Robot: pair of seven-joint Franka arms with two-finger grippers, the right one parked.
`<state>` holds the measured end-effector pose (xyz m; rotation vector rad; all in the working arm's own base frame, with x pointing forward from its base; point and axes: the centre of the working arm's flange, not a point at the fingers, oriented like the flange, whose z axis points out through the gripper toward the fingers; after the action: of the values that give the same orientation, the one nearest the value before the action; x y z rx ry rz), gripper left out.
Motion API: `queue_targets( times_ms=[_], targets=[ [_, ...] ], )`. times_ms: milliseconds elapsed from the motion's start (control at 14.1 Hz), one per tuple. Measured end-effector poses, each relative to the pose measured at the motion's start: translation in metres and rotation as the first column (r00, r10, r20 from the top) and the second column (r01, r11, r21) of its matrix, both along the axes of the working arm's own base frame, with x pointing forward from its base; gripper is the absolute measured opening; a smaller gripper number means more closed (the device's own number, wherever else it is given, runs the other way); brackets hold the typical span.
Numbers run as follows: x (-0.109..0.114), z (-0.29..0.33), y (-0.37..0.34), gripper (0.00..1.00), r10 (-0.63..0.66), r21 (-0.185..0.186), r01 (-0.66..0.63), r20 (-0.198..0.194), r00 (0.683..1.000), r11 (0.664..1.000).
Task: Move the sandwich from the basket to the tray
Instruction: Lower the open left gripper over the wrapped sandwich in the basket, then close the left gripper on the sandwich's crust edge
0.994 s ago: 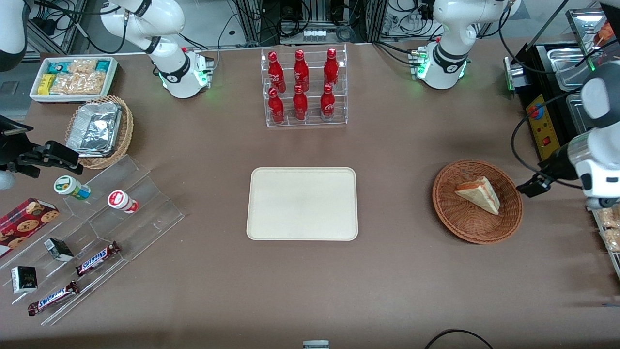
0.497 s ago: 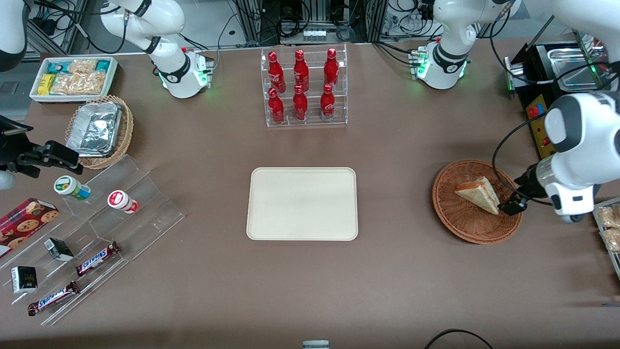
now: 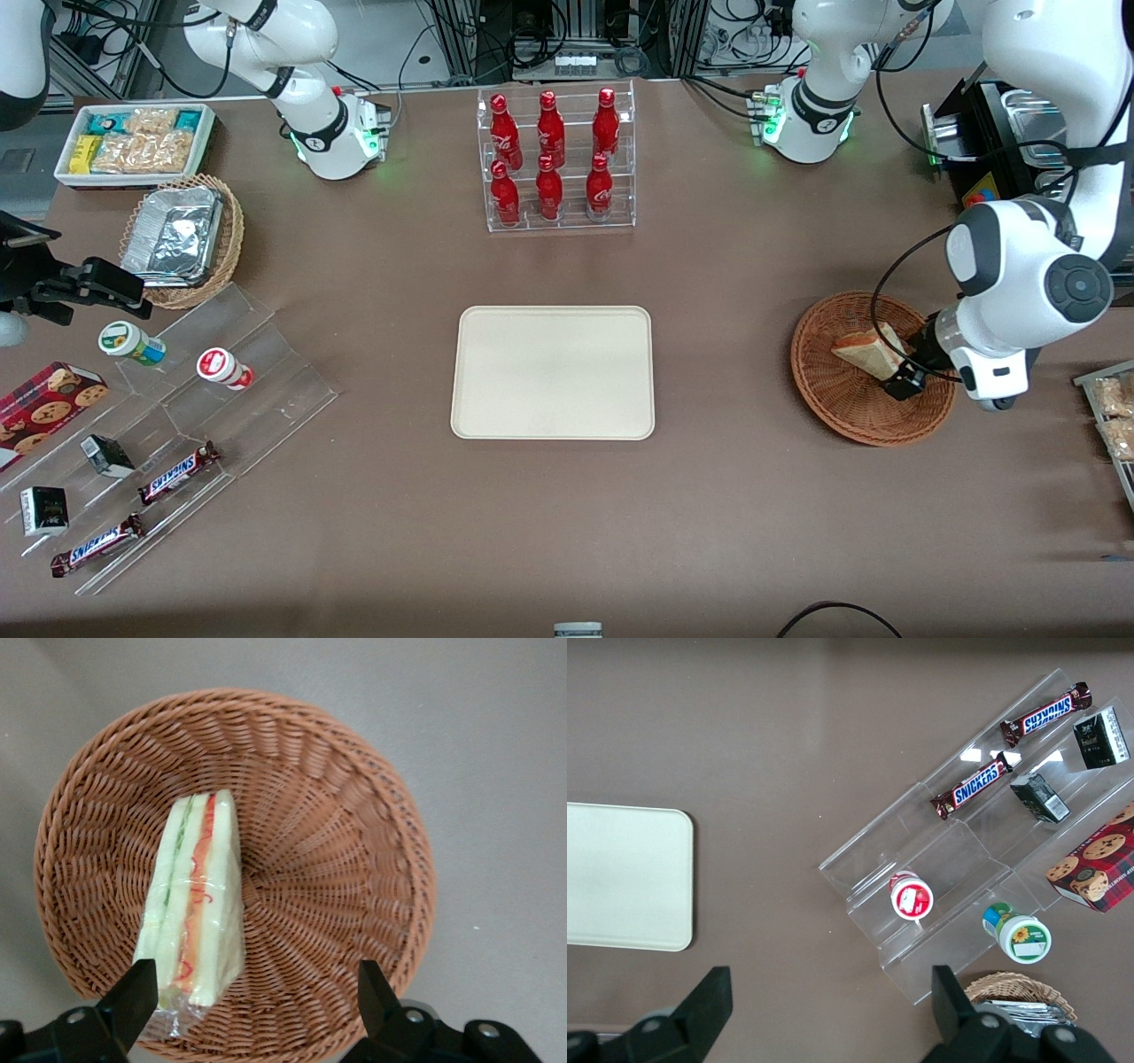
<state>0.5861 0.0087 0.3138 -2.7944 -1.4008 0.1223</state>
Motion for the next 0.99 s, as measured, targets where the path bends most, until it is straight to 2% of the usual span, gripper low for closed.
queue_targets(
  times_ms=[284,497,710,994],
  targets=[
    [-0.012,-0.017,0.005,1.0,0.009,0.002,-0.008,-0.035,0.999,1.0],
    [-0.021,-0.032,0.006,1.0,0.015,0.004,-0.015,-0.023,1.0,1.0],
    [-0.031,-0.045,0.008,1.0,0.027,0.005,-0.027,-0.029,0.999,1.0],
    [-0.034,-0.05,0.008,1.0,0.03,0.006,-0.029,-0.019,0.999,1.0]
  ],
)
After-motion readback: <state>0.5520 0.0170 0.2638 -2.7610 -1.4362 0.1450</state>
